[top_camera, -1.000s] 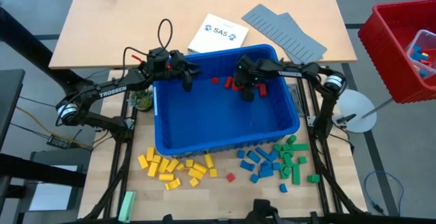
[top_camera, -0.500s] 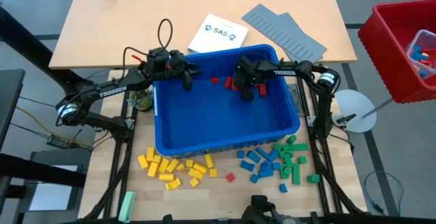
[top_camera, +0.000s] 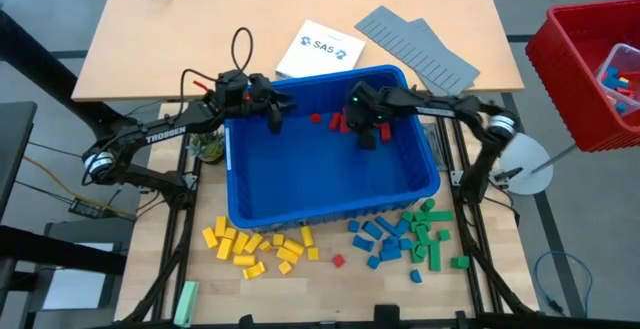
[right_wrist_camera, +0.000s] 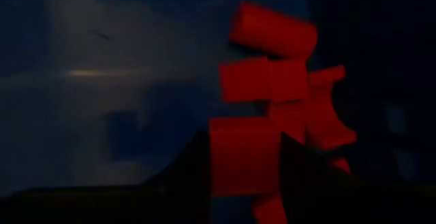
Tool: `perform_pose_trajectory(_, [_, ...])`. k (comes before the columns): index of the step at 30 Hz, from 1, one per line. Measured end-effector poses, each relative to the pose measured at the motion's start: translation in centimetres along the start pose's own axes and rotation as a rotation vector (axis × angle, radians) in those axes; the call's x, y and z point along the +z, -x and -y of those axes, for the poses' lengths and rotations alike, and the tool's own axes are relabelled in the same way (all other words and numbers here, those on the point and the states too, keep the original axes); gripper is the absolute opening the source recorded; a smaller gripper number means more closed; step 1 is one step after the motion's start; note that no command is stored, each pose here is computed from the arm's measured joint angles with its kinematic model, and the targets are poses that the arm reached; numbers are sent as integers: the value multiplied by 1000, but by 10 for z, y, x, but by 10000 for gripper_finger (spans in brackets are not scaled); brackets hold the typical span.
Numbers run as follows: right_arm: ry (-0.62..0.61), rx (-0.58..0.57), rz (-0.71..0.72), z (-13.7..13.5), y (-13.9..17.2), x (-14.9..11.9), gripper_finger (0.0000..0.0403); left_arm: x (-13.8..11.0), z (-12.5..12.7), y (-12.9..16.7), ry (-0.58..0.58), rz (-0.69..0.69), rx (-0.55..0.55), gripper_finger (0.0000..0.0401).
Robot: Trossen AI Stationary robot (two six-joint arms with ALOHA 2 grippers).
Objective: Sort blocks
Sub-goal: Remove the red block from the blue bin
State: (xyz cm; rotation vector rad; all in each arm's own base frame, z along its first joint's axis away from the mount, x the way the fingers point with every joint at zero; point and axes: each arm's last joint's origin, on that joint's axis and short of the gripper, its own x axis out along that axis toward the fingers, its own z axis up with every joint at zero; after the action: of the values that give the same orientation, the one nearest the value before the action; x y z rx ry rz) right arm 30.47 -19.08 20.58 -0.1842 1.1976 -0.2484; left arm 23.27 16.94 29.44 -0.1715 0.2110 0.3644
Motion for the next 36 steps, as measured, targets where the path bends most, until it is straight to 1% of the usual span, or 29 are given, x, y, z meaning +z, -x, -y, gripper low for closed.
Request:
perform_pose_trajectory(2, [-18,-1,35,-9,26,4,112,1,0,0,-3,7,-1,163])
perform_pose_trajectory(5, [-50,-5,134,-27,72,10,112,2,0,0,-7,21,-1,163])
perform_pose_trajectory(10, [-64,43,348,-71,145,15,112,2,0,0,-7,21,-2,163])
perform_pose_trajectory(14, [-47,143,488,-113,189,13,112,2,0,0,-7,22,-2,163])
perform_pose_trajectory(18, [0,274,563,-159,213,12,112,2,0,0,-7,22,-1,163])
perform_pose_trajectory(20, [41,333,582,-183,219,12,112,2,0,0,-7,22,-1,163])
perform_pose_trajectory(22, [86,364,596,-206,222,13,112,2,0,0,-7,22,-1,163])
perform_pose_trajectory(26, [131,380,594,-245,220,14,112,2,0,0,-7,23,-1,163])
perform_pose_trajectory(29, [150,375,526,-269,205,15,112,2,0,0,-7,23,-1,163])
perform_pose_trajectory(33, [196,369,401,-299,174,17,112,2,0,0,-7,22,-1,163])
perform_pose_trajectory(36, [228,321,315,-315,150,18,112,2,0,0,-7,23,-2,163])
